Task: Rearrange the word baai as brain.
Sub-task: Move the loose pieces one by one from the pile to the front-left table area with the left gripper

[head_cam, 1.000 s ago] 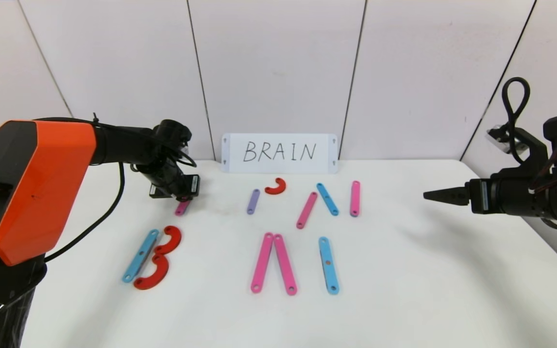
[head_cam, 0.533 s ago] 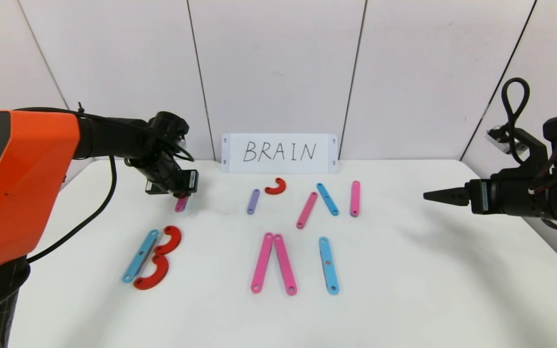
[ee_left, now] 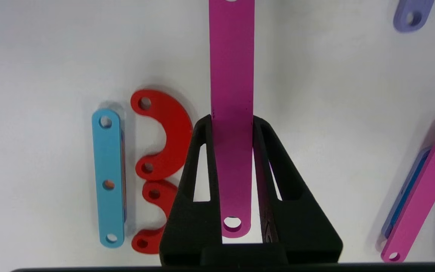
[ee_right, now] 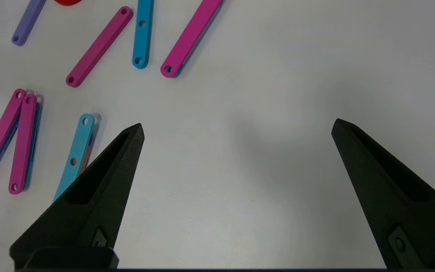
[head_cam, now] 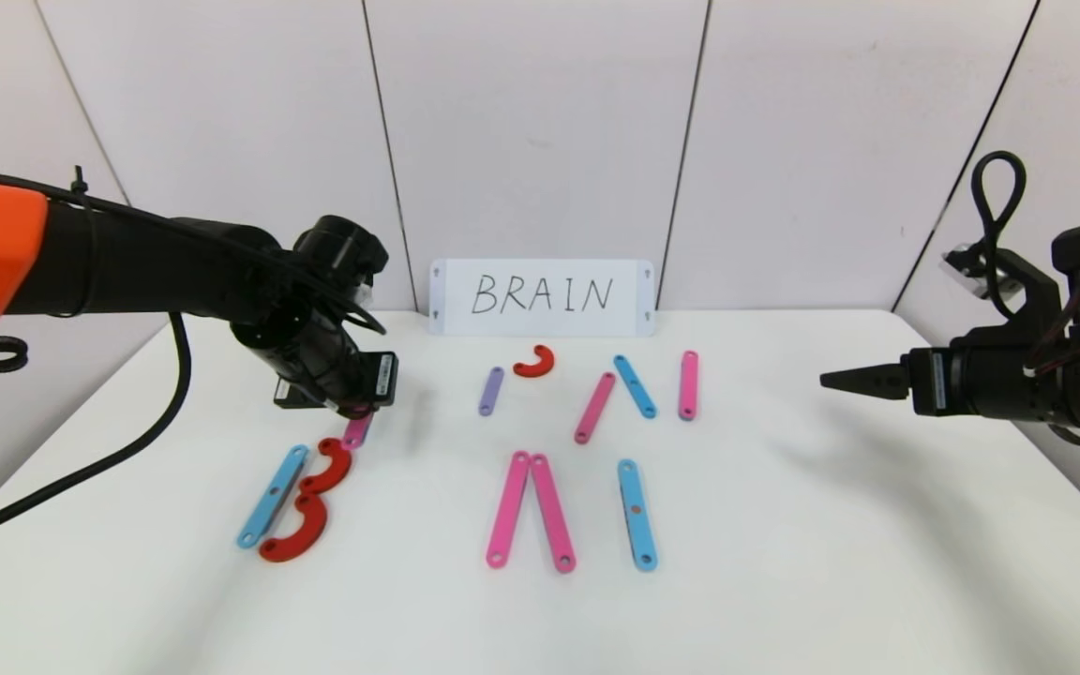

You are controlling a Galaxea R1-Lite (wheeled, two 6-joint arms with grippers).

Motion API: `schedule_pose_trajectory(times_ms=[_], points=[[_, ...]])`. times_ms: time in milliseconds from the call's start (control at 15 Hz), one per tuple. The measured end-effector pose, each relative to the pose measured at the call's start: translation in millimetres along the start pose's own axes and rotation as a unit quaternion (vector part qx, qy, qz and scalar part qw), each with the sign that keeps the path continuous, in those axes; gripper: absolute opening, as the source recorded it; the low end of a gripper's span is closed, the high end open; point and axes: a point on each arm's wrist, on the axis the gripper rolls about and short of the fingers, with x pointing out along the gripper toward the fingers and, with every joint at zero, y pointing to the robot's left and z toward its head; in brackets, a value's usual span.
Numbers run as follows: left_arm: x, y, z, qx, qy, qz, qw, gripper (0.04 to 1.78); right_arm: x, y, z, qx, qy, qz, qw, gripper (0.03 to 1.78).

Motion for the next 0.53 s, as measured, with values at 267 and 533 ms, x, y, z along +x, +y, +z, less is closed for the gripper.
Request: schedule_pose_trajectory(times_ms=[267,533], points=[[-1,-8,-31,0.006,0.025,0.007,1.000,0.30,1,-0.4,0,0.000,0.002,0.000,1.0000,1.74],[7,-13,-52,0.010,0.041,0.002,0.999,0.30,3,-1.0,-1,0.001,0.004,-0.001,1.0000,1.74]])
